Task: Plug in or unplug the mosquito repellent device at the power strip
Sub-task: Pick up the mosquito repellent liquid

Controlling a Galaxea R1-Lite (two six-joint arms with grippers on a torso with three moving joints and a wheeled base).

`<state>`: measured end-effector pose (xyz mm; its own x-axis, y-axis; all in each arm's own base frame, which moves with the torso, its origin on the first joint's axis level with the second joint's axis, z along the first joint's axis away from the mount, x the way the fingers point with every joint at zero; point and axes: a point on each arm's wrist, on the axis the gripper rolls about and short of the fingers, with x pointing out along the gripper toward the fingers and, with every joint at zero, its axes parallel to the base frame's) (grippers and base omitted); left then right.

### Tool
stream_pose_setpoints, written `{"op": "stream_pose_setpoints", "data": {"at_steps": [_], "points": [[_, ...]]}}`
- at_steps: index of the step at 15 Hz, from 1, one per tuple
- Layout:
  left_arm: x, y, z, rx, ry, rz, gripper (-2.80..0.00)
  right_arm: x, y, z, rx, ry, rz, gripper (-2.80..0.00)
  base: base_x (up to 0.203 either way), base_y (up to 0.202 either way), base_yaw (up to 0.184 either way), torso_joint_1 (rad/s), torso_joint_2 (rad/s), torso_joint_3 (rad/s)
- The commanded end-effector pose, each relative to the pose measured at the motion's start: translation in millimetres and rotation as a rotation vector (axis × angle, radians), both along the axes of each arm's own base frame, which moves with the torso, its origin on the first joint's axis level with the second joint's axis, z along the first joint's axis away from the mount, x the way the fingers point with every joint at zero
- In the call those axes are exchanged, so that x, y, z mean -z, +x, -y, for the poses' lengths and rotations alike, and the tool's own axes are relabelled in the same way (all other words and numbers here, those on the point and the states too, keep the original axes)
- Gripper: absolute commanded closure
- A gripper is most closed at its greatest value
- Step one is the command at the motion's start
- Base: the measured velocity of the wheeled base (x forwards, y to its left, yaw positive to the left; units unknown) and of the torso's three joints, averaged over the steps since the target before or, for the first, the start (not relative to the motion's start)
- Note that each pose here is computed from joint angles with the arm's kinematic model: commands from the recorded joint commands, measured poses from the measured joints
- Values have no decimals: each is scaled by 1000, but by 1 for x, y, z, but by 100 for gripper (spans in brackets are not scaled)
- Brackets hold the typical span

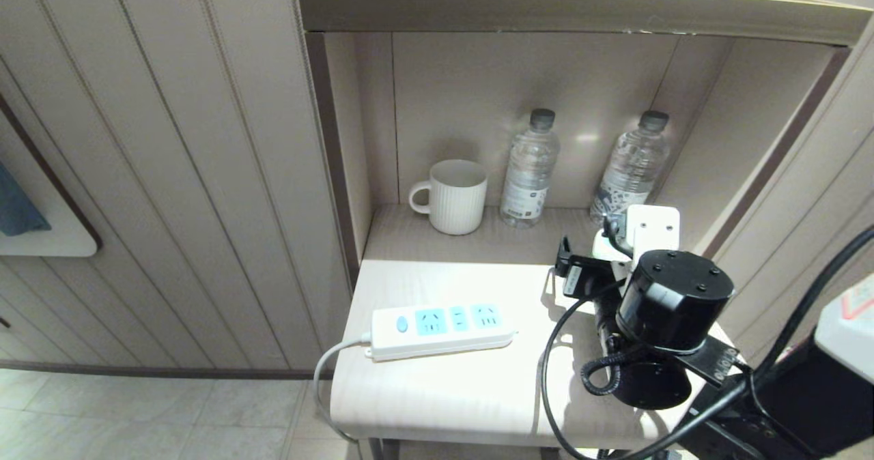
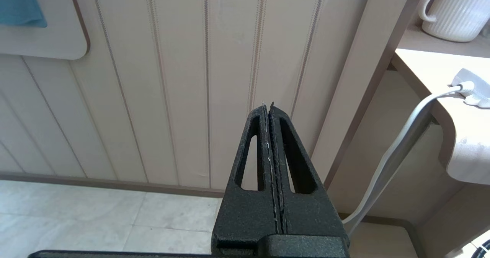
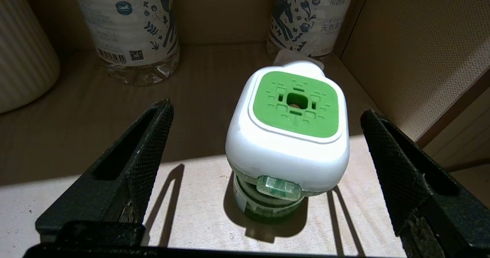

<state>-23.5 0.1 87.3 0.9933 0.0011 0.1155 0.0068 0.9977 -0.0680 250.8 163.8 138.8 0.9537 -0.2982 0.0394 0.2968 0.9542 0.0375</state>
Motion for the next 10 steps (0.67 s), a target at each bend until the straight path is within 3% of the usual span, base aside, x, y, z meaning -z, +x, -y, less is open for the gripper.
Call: {"op": "stream_pose_setpoints", "data": {"at_steps": [1, 10], "points": [[0, 0, 0, 0, -1, 0, 0, 11, 5, -2, 12, -22, 1, -280, 0, 0, 0, 0, 0, 0], [0, 0, 0, 0, -1, -1, 0, 5, 19, 9, 55, -36, 19, -280, 0, 0, 0, 0, 0, 0]]}}
